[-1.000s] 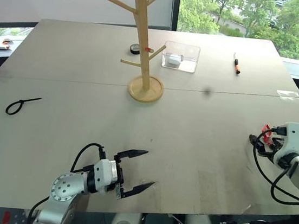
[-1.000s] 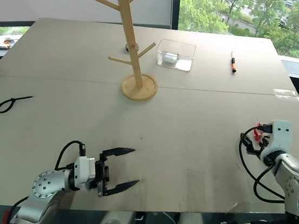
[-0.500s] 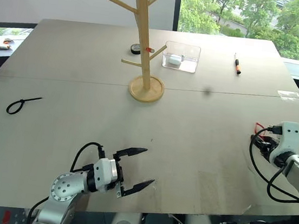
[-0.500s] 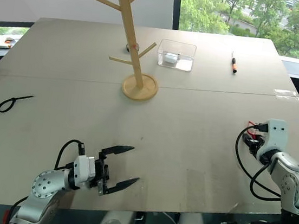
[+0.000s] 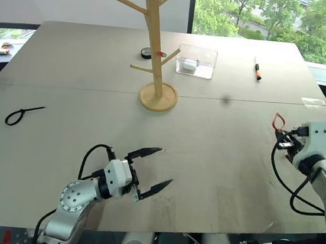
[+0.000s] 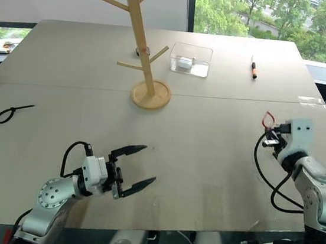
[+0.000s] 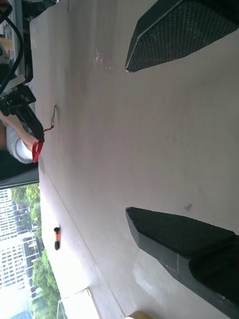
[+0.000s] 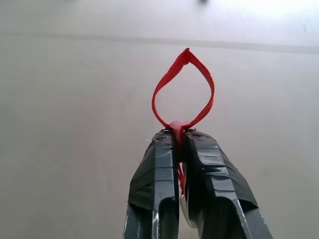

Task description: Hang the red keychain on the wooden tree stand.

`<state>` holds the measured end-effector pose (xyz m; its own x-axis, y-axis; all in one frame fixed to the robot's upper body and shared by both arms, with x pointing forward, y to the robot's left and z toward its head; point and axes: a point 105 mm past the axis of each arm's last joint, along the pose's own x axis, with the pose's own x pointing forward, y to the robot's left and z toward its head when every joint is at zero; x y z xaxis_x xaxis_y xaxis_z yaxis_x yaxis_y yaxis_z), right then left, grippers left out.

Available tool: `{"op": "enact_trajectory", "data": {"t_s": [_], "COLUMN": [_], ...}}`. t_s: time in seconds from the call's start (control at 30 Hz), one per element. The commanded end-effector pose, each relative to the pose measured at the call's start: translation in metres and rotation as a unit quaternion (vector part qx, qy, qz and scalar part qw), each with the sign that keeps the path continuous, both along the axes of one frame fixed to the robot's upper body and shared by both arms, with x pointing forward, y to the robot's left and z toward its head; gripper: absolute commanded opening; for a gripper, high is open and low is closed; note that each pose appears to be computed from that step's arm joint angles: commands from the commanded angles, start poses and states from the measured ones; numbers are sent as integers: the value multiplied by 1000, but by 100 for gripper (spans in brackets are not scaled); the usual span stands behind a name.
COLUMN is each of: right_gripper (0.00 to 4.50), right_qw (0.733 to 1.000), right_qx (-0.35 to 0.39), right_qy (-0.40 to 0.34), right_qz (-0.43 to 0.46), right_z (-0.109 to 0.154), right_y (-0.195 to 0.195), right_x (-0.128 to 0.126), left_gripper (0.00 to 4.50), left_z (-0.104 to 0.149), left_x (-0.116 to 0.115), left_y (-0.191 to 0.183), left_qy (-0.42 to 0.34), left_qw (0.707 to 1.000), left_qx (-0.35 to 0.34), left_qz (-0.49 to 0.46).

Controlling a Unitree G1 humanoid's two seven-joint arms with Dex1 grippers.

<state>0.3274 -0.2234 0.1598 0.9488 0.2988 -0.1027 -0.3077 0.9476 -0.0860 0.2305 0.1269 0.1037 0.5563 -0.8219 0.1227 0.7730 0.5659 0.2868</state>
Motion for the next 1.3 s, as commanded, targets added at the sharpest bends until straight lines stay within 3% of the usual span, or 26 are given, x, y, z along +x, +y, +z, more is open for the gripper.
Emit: {"op": "enact_trajectory", "data": {"t_s": [0.03,0.17,0.3,0.4,0.6,1.0,1.3], "right_gripper": [6,6,6,6,6,6,6], "right_qw": [985,953,912,885,857,853,864], "right_qx": [-34,-47,-80,-92,-100,-74,-50], "right_qy": [-138,-218,-279,-312,-356,-361,-358], "right_qz": [101,205,290,332,358,369,350], "right_z": [59,88,98,100,103,102,107], "right_y": [43,95,143,171,206,236,246], "right_x": [-2,-7,-14,-16,-6,18,35], "left_gripper": [450,450,450,450,450,450,450], "left_z": [45,84,118,125,134,149,144], "left_x": [20,43,60,65,66,63,59], "left_y": [11,27,42,43,43,25,20], "left_qy": [-31,-48,-51,-27,1,5,8], "left_qw": [995,982,961,955,952,972,981], "left_qx": [-63,-99,-140,-145,-147,-122,-93], "left_qz": [74,155,232,258,268,202,171]}}
